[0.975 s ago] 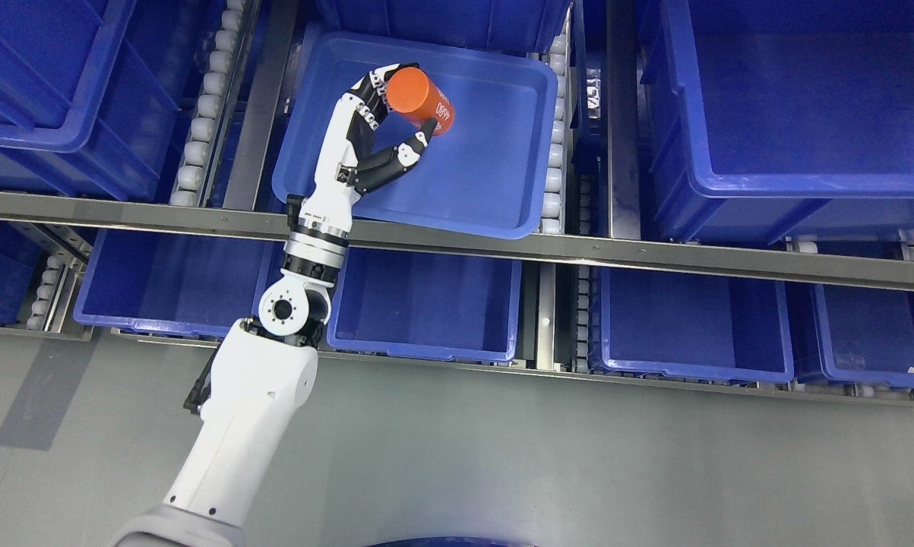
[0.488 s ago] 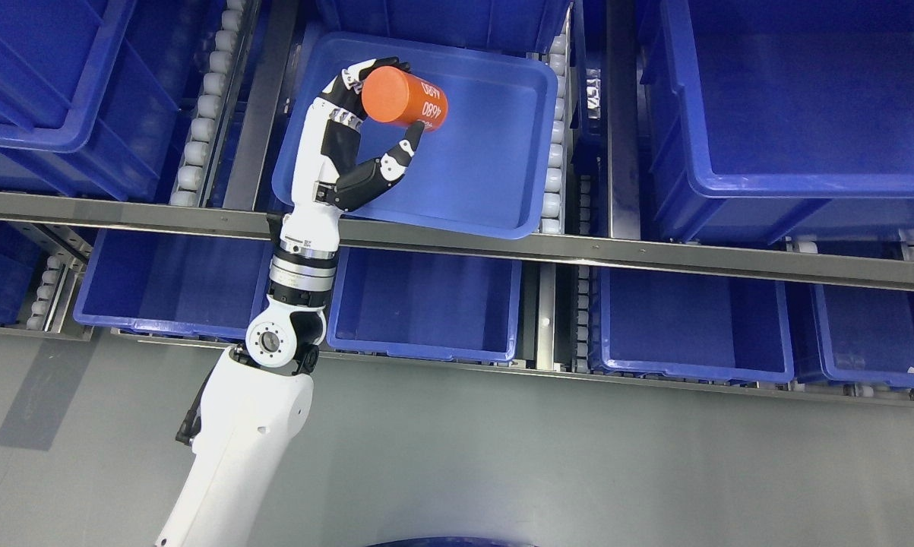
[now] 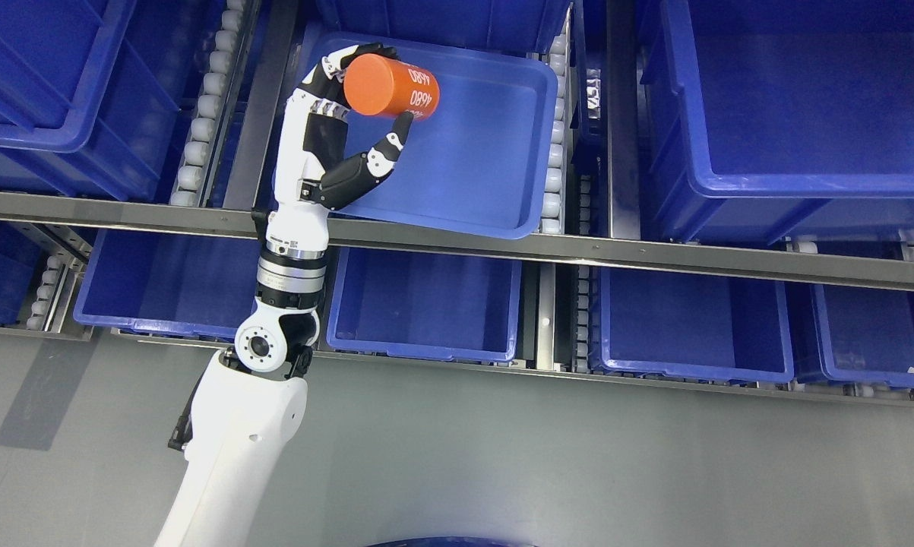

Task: Grab orange capacitor from left shelf to right desk
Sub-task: 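Lift the orange capacitor up out of the blue tray with the left hand, then hold the capacitor in the left hand while turning toward the steel table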

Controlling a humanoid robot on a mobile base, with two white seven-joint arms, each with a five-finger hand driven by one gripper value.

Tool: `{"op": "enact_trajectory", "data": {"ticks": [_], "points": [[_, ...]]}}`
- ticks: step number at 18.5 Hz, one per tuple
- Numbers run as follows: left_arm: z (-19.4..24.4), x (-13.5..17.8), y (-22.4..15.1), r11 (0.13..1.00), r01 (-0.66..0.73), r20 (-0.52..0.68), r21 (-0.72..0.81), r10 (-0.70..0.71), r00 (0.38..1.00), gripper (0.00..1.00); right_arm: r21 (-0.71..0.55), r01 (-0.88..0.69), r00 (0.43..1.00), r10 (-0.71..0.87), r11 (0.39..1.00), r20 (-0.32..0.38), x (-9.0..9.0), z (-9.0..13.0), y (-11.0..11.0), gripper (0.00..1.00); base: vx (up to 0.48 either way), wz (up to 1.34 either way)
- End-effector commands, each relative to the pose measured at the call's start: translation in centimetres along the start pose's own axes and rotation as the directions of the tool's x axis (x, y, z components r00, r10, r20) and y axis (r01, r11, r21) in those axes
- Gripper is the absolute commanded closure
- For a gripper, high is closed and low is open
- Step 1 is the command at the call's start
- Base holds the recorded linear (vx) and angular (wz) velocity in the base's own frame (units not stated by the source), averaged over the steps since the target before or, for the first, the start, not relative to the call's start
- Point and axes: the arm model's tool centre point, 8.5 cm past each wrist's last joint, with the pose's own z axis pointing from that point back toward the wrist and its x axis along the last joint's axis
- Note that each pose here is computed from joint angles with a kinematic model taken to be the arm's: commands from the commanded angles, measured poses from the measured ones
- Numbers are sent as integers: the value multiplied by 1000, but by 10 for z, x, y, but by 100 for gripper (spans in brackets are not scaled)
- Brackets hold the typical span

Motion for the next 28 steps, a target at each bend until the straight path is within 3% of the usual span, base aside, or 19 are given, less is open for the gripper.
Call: {"op": "enact_trajectory", "data": {"ticks": [1,28], "points": [[-6,20,14,999,41,50,-10,-40,998,99,-17,6,999,-5,1000,36,13,0,-11,0,0,0],[-4,19,11,999,37,42,-19,-36,998,98,-18,6,999,-5,1000,36,13,0,-11,0,0,0]]}}
